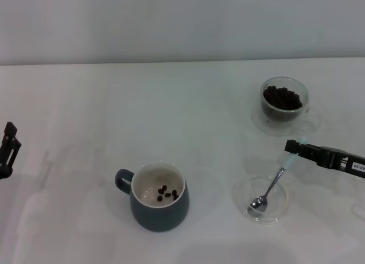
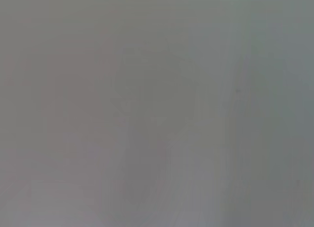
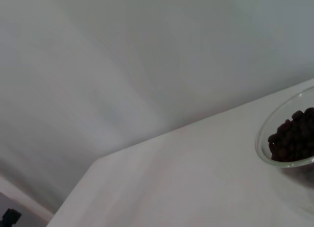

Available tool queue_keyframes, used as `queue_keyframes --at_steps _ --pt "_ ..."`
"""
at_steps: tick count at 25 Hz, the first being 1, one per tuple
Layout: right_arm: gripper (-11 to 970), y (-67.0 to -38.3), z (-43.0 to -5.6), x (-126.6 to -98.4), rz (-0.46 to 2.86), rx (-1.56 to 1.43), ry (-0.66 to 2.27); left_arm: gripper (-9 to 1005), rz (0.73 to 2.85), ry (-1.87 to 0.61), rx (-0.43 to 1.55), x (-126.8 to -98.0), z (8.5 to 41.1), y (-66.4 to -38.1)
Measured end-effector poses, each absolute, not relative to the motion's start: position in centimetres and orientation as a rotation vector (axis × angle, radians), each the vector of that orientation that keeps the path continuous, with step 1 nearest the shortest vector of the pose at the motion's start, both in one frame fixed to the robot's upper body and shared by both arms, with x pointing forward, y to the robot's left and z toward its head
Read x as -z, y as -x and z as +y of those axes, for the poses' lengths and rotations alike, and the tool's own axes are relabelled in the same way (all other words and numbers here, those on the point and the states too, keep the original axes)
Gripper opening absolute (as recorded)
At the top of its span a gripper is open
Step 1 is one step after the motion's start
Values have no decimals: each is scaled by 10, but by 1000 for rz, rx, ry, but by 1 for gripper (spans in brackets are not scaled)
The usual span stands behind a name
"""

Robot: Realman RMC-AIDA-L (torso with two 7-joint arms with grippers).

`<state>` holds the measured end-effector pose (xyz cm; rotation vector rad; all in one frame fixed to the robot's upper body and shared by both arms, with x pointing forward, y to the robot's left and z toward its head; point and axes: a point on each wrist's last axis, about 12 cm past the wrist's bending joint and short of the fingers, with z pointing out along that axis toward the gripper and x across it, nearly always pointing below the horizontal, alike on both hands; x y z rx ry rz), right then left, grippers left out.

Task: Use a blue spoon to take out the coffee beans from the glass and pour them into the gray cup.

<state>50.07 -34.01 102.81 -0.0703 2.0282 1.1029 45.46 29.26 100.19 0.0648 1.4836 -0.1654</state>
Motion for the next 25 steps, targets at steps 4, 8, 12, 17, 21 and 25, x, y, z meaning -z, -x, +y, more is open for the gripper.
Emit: queue_keyframes --at_steps 4,8,12,17,21,25 --pt "163 -502 -339 -1027 2033 -1096 68 729 1483 -65 166 -1002 293 -455" --pt "165 -501 -336 -1025 2040 -1099 70 729 1482 -66 165 -1002 293 -456" --pt "250 -501 -334 -1024 2039 -1098 66 730 1481 -69 163 -1003 293 -456" --pt "294 -509 -338 -1027 2030 -1047 67 730 1480 -73 161 -1003 294 -457" --pt "298 -517 -345 -1031 2014 -999 42 729 1480 -74 160 -1003 294 -457" --pt "306 -521 -353 -1034 1998 -956 9 729 1483 -71 158 -1002 294 -455"
